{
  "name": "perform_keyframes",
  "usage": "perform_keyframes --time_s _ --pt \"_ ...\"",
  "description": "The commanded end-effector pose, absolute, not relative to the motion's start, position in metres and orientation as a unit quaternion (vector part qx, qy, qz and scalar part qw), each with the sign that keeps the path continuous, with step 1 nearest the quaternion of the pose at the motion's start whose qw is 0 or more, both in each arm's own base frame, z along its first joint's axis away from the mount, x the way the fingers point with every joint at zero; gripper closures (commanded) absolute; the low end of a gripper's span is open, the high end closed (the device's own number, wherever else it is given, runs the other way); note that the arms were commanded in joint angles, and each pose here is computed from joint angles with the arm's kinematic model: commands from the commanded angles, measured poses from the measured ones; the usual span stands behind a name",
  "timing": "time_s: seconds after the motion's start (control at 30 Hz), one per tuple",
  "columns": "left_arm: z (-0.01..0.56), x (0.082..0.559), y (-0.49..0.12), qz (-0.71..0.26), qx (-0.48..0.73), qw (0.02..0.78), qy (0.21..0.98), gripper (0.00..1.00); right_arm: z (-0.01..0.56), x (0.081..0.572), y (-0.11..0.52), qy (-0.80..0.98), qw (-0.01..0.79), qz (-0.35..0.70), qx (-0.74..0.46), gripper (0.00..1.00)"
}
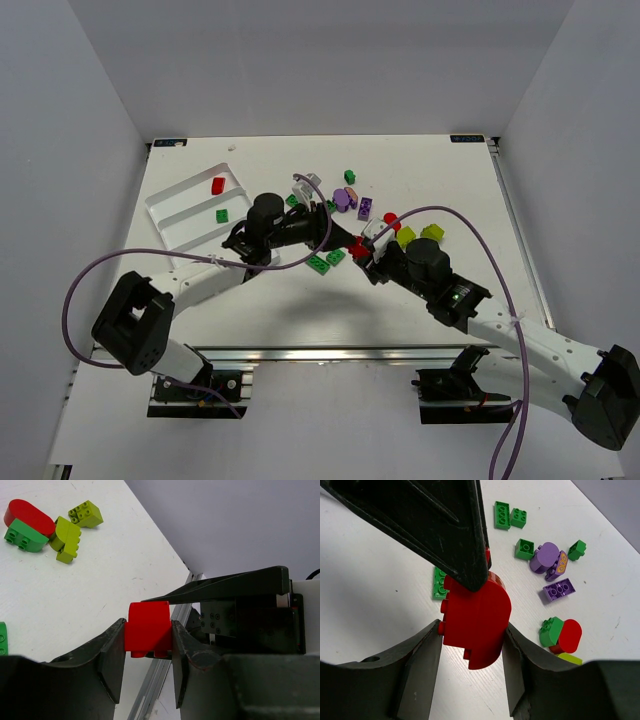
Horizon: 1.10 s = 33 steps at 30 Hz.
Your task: Sort the legos into containers by color
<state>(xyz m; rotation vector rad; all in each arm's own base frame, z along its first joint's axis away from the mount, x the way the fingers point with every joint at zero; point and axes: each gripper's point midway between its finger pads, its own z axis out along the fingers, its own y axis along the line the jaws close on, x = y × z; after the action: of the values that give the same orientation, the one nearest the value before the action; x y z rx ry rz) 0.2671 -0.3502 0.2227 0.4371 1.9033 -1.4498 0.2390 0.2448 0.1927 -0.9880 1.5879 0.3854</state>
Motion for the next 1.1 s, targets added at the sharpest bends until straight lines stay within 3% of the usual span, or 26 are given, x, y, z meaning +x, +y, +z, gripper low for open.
perform_keyframes --time_s 0.0,0.2,0.43,0.57,0.7,0.8,0.83,0.93,1.0,1.07 --pt "0.232 0.269 -0.353 -0.565 0.179 0.347 0.727 0.59 0.219 0.249 0.244 0.658 0.622 0.153 -0.396 1.00" --pt "0.232 0.269 -0.354 -0.564 0.180 0.343 0.729 0.46 0.219 0.251 0.243 0.659 0.623 0.150 -0.394 1.00" --pt "0.230 0.271 -0.353 -0.555 0.181 0.344 0.735 0.45 0.219 0.253 0.240 0.660 0.628 0.142 -0.388 1.00" --pt "0.228 0.272 -0.353 -0.553 0.180 0.345 0.737 0.50 0.218 0.251 0.242 0.659 0.624 0.148 -0.393 1.00" --pt "0.230 0.270 -0.355 -0.560 0.186 0.342 0.731 0.71 0.218 0.250 0.244 0.659 0.622 0.151 -0.395 1.00" --pt "0.230 0.268 -0.355 -0.561 0.191 0.339 0.731 0.80 0.218 0.249 0.244 0.660 0.620 0.155 -0.395 0.80" --pt "0.230 0.269 -0.354 -0.556 0.199 0.344 0.730 0.84 0.218 0.248 0.246 0.659 0.618 0.160 -0.398 0.63" --pt "0.224 0.274 -0.348 -0.519 0.226 0.365 0.739 0.92 0.222 0.246 0.245 0.658 0.615 0.168 -0.400 0.33" --pt "0.223 0.282 -0.340 -0.491 0.232 0.388 0.744 0.97 0.227 0.243 0.245 0.659 0.610 0.185 -0.400 0.22" --pt "0.224 0.283 -0.337 -0.484 0.240 0.399 0.741 1.00 0.227 0.238 0.246 0.657 0.599 0.200 -0.411 0.18"
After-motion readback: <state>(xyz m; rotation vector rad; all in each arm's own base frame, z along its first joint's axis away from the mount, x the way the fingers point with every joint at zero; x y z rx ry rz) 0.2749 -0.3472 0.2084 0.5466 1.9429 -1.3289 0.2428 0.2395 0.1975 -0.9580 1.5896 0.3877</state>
